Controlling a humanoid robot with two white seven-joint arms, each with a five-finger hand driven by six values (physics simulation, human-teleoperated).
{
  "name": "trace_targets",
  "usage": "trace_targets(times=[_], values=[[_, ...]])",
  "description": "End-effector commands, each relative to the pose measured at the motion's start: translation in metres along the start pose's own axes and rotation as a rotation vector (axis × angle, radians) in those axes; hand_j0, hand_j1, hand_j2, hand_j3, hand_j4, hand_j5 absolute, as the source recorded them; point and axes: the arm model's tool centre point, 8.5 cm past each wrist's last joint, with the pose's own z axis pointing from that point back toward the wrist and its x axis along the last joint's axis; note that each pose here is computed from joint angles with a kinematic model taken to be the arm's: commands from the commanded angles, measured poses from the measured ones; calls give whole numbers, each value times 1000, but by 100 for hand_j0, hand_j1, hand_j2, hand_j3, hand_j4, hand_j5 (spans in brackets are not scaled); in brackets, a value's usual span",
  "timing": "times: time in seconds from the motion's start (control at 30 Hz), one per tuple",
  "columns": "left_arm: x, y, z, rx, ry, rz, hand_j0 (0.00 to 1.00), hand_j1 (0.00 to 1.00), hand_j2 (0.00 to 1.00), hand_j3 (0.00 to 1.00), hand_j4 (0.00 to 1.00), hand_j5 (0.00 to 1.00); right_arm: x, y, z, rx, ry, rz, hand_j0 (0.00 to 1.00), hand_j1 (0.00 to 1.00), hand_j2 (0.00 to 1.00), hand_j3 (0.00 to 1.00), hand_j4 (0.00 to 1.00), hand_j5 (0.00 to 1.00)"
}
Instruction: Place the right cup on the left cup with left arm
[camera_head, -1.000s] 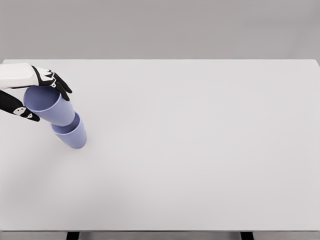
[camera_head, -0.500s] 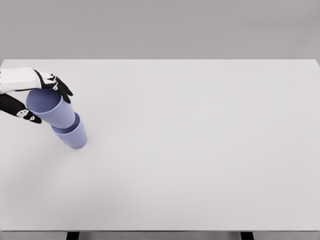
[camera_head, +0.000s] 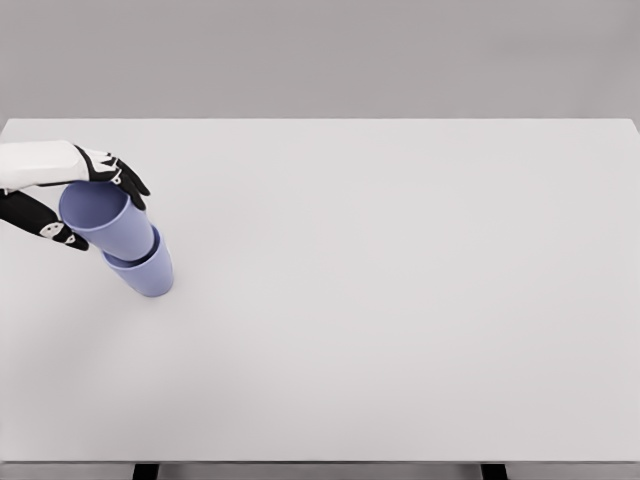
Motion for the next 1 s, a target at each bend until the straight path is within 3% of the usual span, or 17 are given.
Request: trace_targets(times=[0.0,0.4,0.57,0.97], values=[[-2,1,2,8,8,9,62,62,62,62,62,62,0,0,0,0,0,-1,100,100,100,100,100,100],[-5,-2,-2,1,10,9,64,64,64,64,64,64,0,0,0,0,0,1,100,100,100,100,100,100],[-6,-2,-1,-7,23,-7,87,87,87,87,87,87,0,0,0,0,0,-1,100,100,100,100,100,100],[-8,-1,1,-4,30,-9,90,90,90,90,90,90,0,0,0,0,0,1,100,100,100,100,100,100]])
